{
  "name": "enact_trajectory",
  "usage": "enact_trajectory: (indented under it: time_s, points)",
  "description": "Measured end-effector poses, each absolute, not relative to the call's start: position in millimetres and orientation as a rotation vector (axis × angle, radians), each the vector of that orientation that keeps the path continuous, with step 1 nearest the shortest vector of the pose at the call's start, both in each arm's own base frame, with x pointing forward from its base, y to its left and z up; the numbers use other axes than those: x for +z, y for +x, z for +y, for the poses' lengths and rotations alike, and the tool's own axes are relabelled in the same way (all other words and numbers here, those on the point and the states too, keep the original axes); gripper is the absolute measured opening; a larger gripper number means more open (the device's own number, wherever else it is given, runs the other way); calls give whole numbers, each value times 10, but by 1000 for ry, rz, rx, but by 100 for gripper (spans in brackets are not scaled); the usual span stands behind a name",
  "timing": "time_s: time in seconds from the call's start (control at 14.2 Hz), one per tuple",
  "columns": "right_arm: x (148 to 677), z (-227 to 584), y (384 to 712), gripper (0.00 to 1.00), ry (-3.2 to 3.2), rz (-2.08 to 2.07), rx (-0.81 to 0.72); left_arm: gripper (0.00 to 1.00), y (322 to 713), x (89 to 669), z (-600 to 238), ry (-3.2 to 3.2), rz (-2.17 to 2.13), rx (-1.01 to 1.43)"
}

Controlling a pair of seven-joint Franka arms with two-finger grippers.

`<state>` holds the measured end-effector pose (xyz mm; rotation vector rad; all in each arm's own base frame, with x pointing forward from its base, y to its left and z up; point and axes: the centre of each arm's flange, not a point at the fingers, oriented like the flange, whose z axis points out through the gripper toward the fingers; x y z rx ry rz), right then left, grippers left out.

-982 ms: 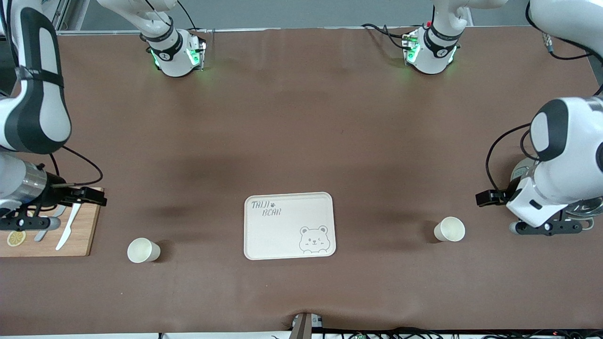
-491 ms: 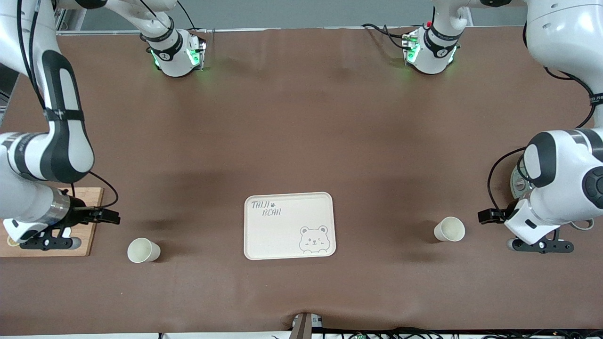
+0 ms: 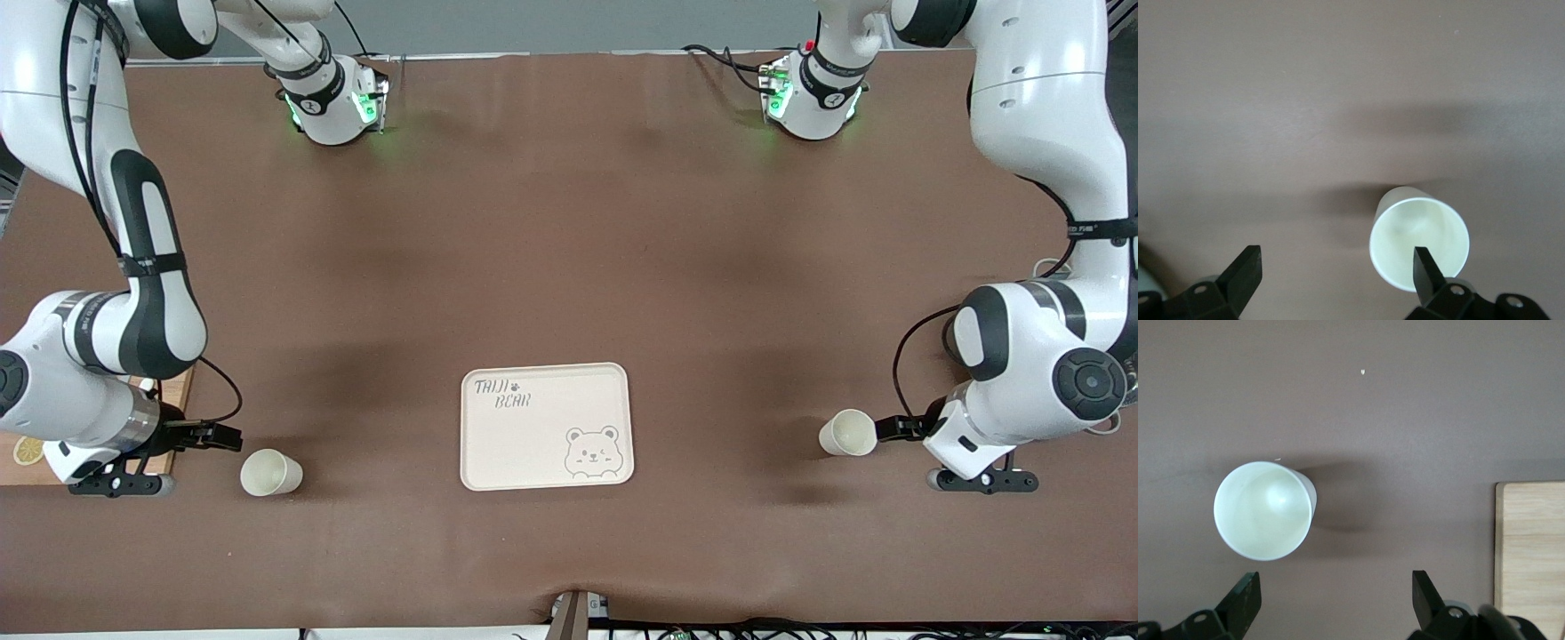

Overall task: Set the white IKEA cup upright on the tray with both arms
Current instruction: 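Lower the right gripper to one white cup while the left gripper reaches the other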

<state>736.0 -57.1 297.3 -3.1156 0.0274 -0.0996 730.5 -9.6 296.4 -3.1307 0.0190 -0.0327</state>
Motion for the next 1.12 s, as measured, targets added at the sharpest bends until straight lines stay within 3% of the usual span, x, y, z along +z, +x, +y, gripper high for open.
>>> enact_trajectory:
  time_s: [0.63,0.77,0.91,1.12]
  points:
    - [2583,-547,7563,100,-3105,31,-148,100,7274,2316,-208,-3152,13,46]
    - [2511,-522,7574,100,-3103,26,-142,95,7264,2300,-229,-3153,17,52]
    - [2473,-502,7572,100,-3102,23,-135,79,7251,2279,-262,-3153,24,59]
    - [2386,-498,7561,100,-3101,23,-117,45,7241,2250,-277,-3152,27,52]
